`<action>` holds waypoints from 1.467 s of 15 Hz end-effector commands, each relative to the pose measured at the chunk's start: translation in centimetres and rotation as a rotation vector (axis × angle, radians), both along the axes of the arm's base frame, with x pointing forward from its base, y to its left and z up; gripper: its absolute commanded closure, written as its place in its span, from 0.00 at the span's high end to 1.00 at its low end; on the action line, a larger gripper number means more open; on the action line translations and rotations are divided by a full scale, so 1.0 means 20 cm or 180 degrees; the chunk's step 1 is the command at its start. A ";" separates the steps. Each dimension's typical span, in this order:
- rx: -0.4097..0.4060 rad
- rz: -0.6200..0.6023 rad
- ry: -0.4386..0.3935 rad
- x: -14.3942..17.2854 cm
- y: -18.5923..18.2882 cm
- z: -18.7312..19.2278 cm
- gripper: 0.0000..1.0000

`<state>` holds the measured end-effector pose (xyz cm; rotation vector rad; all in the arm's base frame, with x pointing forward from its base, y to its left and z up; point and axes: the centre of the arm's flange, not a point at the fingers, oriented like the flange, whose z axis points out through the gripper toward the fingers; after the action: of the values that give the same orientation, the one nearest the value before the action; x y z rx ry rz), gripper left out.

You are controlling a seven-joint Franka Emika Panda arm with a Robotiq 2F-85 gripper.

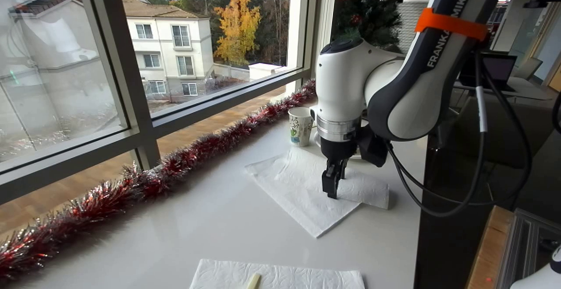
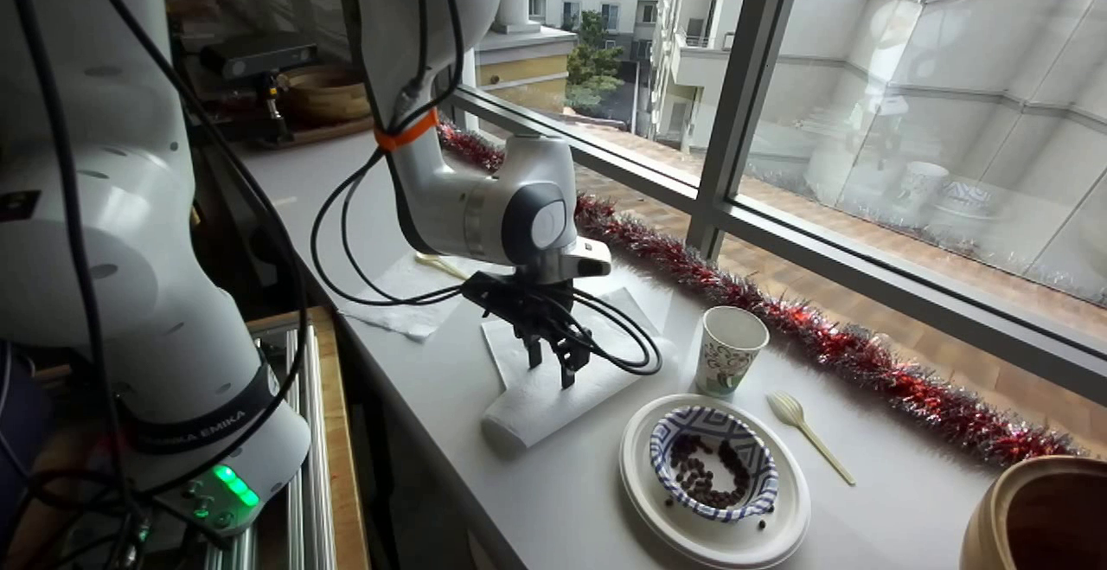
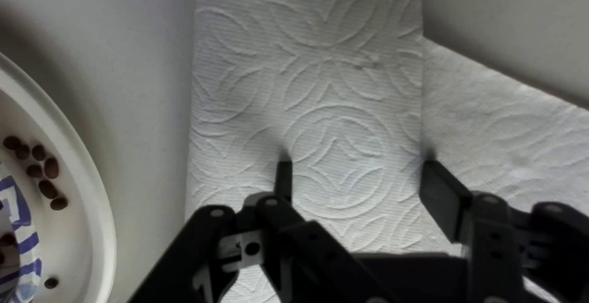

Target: Unfold the napkin on the right

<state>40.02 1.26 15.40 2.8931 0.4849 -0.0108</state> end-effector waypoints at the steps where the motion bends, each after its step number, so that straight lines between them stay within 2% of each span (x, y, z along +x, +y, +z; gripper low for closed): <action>1: -0.0012 -0.0011 -0.0052 0.01 0.00 -0.04 0.61; 2: -0.0004 -0.0014 -0.0059 0.01 0.00 -0.03 0.52; 3: 0.0009 -0.0021 -0.0065 0.02 0.00 -0.02 0.56; 7: 0.0040 -0.0026 -0.0092 0.04 0.01 0.02 0.44; 12: 0.0047 -0.0037 -0.0075 0.04 0.02 0.02 0.09; 15: 0.0058 -0.0050 -0.0035 0.04 0.01 0.02 0.04; 16: 0.0064 -0.0058 -0.0029 0.04 0.01 0.01 0.10; 17: 0.0074 -0.0067 -0.0021 0.04 0.01 0.01 0.19; 18: 0.0085 -0.0080 -0.0012 0.04 0.01 0.01 0.34; 19: 0.0091 -0.0094 -0.0008 0.04 0.01 0.01 0.35; 22: 0.0108 -0.0137 -0.0007 0.04 0.01 0.01 0.55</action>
<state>40.67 1.43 15.64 2.9147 0.4406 0.0074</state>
